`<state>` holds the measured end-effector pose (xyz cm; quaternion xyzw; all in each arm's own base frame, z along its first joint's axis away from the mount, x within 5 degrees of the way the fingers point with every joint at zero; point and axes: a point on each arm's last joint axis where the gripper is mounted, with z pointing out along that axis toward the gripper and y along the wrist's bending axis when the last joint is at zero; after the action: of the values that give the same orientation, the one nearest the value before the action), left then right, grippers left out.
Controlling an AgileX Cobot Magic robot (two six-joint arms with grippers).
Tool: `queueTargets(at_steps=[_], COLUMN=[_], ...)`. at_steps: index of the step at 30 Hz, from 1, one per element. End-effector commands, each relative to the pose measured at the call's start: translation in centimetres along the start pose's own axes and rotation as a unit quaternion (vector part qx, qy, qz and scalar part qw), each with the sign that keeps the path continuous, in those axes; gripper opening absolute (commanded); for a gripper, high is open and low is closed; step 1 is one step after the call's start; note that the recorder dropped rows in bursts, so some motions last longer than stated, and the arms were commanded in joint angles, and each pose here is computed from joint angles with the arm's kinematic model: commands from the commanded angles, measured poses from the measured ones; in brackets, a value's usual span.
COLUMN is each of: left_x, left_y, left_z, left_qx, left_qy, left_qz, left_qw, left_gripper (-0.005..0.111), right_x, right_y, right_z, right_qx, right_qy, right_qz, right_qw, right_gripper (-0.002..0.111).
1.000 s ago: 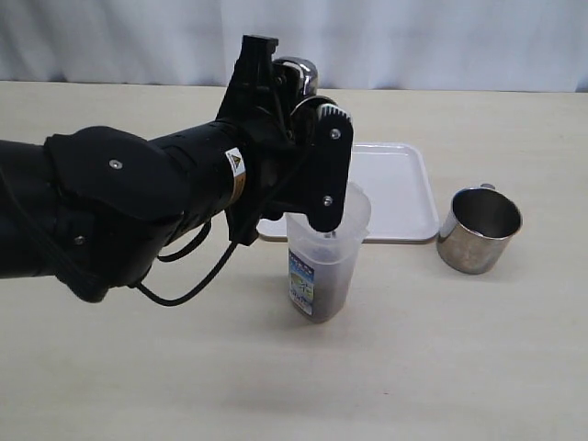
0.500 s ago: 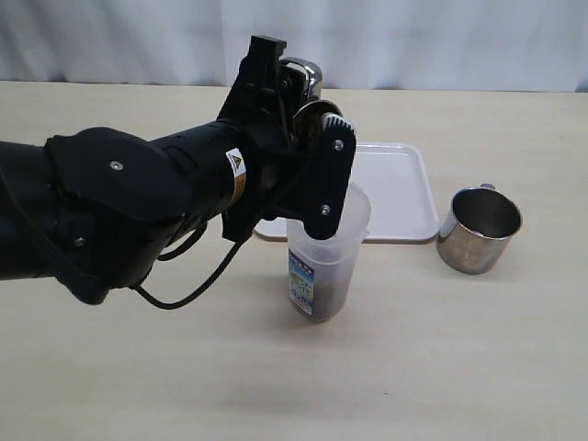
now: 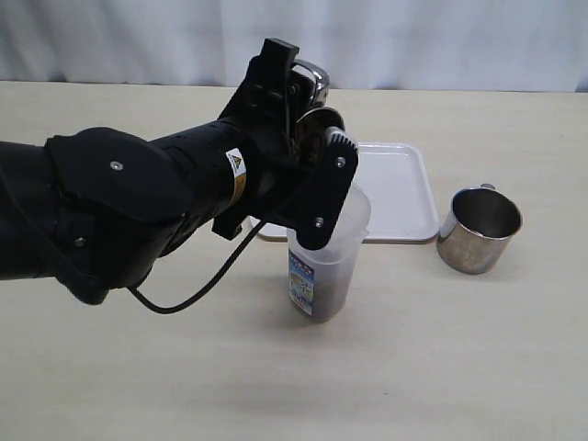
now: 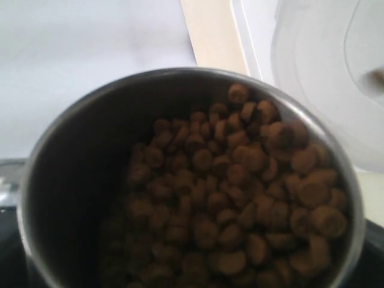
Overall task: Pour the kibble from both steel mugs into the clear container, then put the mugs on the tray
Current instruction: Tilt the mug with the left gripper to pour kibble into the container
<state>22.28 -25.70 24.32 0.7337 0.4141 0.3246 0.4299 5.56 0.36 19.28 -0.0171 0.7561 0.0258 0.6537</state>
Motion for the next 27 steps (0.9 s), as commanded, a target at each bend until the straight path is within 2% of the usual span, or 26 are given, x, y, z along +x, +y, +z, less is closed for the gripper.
queueTargets(at_steps=[1, 20, 27], left_x=[-0.03, -0.41, -0.57], left_y=[0.55, 1.19, 0.82], left_z=[-0.09, -0.11, 0.25], left_qx=[-0.013, -0.018, -0.012], left_qy=[0.005, -0.012, -0.011], left_qz=[0.028, 0.029, 0.057], left_qw=[1.0, 0.999, 0.998], left_gripper=[0.0, 0.0, 0.0], right_x=[0.08, 0.08, 0.08], right_y=[0.0, 0.0, 0.0], right_z=[-0.01, -0.01, -0.01], right_qx=[0.0, 0.0, 0.0], right_qy=[0.001, 0.001, 0.001], right_qz=[-0.003, -0.003, -0.003], right_qw=[1.0, 1.0, 1.0], right_gripper=[0.005, 0.005, 0.005])
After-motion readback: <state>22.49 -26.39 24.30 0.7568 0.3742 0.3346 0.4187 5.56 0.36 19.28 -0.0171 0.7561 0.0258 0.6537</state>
